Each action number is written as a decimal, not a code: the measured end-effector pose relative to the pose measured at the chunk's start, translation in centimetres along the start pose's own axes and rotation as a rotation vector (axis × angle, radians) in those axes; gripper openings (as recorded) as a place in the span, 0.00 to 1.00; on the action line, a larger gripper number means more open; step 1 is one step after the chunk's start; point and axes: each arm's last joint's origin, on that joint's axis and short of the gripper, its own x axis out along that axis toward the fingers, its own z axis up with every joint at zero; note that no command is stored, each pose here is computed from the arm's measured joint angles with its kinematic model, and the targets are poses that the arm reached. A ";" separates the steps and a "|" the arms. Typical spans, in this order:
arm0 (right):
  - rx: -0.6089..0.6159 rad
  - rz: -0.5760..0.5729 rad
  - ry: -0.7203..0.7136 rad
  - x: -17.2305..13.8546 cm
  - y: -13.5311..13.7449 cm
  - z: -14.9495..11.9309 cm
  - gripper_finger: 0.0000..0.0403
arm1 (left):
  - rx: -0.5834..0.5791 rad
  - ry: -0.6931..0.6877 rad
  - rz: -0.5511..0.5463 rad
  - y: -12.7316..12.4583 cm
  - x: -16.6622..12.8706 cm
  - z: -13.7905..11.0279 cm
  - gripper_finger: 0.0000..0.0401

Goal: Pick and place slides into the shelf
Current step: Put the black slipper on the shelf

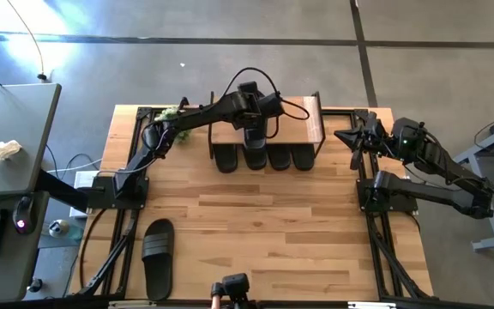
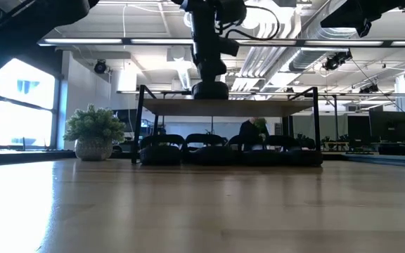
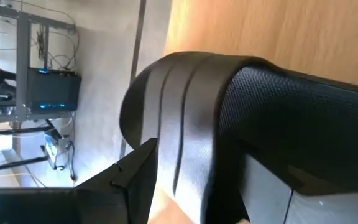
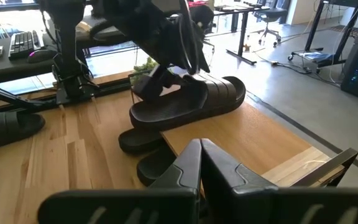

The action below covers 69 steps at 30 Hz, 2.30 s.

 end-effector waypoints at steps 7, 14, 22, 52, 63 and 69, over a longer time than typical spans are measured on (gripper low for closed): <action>0.000 0.000 0.002 0.0 0.0 0.0 0.00 | -0.014 -0.001 -0.027 -1.4 -2.3 -0.2 0.48; 0.000 0.000 0.004 0.0 0.0 0.0 0.00 | -0.038 -0.049 -0.113 -3.3 -6.5 -0.5 0.48; 0.000 0.000 0.011 0.0 0.0 -0.1 0.00 | -0.012 -0.013 -0.431 -6.5 -12.4 -2.7 0.48; 0.000 -0.001 0.011 0.0 0.0 -0.1 0.00 | 0.029 0.022 -0.915 -23.3 -34.8 -15.3 0.48; 0.000 -0.001 0.011 0.0 0.0 -0.1 0.00 | 0.099 0.033 -0.833 -27.9 -38.4 -23.6 0.35; 0.000 0.000 0.011 0.0 0.0 -0.1 0.00 | 0.087 0.218 -0.649 -29.9 -35.3 -29.5 0.17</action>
